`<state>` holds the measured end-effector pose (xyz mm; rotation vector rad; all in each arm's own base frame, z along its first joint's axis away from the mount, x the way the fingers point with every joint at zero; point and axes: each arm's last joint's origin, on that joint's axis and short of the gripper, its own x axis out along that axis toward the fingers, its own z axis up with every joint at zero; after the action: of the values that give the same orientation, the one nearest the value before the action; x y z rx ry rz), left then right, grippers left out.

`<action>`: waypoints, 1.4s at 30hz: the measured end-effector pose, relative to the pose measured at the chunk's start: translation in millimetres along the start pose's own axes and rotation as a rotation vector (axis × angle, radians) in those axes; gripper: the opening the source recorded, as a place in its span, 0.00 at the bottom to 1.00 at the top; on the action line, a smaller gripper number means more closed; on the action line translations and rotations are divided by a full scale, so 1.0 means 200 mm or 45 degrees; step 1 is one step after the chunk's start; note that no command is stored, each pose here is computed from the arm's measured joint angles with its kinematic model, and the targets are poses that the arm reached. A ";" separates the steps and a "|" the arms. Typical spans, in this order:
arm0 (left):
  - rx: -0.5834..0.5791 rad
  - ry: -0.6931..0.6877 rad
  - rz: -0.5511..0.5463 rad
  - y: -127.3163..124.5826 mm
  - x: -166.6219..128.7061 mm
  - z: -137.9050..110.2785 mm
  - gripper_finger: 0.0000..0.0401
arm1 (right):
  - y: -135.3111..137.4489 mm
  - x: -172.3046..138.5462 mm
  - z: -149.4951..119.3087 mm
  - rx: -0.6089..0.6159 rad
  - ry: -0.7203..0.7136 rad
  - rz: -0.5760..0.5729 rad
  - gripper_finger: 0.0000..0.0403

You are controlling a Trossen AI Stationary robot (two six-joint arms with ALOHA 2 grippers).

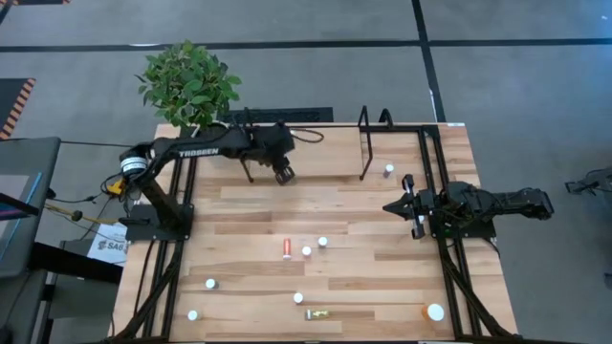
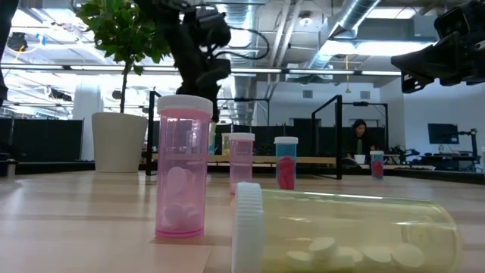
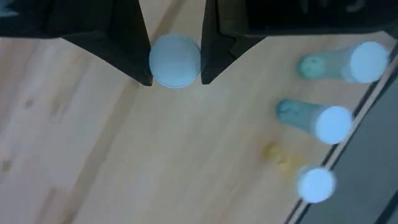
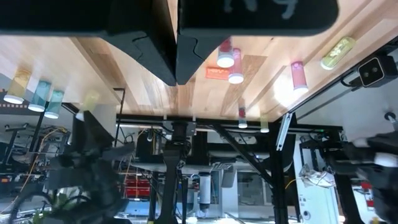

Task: Pick and place medicine bottles onto shelf by color
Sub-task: Put the yellow pill bottle on the shelf

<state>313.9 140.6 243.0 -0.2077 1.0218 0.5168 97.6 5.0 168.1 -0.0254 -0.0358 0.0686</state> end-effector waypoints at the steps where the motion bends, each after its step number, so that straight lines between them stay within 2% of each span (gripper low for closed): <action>1: -0.010 0.002 -0.010 0.03 0.01 0.00 0.25 | 0.00 0.00 0.00 0.000 0.000 0.000 0.06; 7: 0.000 0.021 0.006 0.13 0.04 -0.03 0.25 | 0.00 0.00 0.00 0.000 0.000 0.000 0.06; 12: -0.052 0.024 0.043 0.19 0.05 -0.03 0.25 | 0.00 0.00 0.00 0.000 0.000 0.000 0.06; 24: -0.210 0.008 0.160 0.22 0.05 -0.02 0.25 | 0.00 0.00 0.00 0.000 0.000 0.000 0.06; 27: -0.141 0.002 0.171 0.23 0.05 -0.02 0.25 | 0.00 0.00 0.00 0.000 0.000 0.000 0.06; 31: 0.024 -0.015 0.136 0.23 0.05 -0.01 0.25 | 0.00 0.00 0.00 0.000 -0.001 0.000 0.06; 36: 0.200 -0.037 0.003 0.26 0.05 -0.01 0.25 | 0.00 0.00 0.00 0.000 0.000 0.000 0.06; 42: 0.398 -0.062 -0.095 0.32 0.05 -0.01 0.25 | 0.00 0.00 0.00 0.000 0.000 0.000 0.06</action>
<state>284.6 197.1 237.2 0.0444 1.0292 0.2881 97.6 5.0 168.1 -0.0254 -0.0361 0.0686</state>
